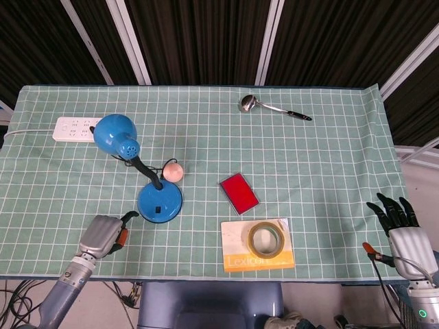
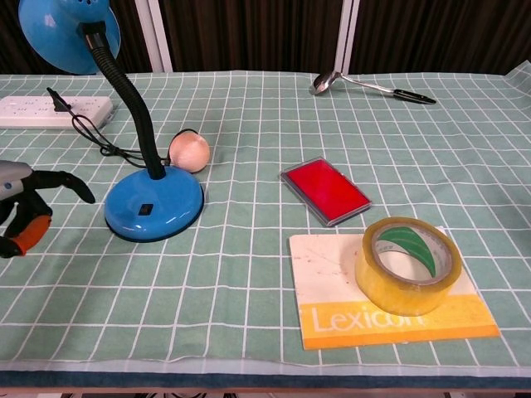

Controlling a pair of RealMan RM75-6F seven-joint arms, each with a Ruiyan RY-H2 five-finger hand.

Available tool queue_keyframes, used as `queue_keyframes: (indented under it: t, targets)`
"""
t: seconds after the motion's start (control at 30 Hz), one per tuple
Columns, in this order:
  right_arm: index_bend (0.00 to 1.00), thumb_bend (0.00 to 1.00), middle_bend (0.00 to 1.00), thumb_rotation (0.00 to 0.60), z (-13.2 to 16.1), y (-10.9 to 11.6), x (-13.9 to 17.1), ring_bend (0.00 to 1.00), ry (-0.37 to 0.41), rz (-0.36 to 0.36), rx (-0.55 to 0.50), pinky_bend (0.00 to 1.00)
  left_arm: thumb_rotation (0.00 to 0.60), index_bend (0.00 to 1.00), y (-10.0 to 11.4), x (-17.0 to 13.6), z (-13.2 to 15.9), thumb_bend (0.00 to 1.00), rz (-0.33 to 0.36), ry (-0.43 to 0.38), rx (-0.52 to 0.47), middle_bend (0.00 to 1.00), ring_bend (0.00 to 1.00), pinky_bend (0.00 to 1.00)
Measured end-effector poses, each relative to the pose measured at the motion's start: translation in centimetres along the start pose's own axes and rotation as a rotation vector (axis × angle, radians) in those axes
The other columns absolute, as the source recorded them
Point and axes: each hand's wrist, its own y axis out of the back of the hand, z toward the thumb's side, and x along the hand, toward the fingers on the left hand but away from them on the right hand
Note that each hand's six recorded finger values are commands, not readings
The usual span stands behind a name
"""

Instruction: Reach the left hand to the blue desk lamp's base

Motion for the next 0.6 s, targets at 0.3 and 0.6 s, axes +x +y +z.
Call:
queue_keyframes:
  t: [0.3,0.6]
  targets:
    - [0.17,0.24,0.08,0.600,-0.2,0.0,0.0,0.11,-0.013,0.004,0.006,0.00,0.600,0.24,-0.8,1.9,0.9,0.67,-0.015,0.001,-0.005,0.74,0.64,0.73]
    - [0.17,0.24,0.08,0.600,-0.4,-0.1,0.0,0.11,-0.027,0.007,0.013,0.00,0.600,0.24,-0.9,3.2,1.9,0.67,-0.019,-0.013,-0.009,0.74,0.64,0.73]
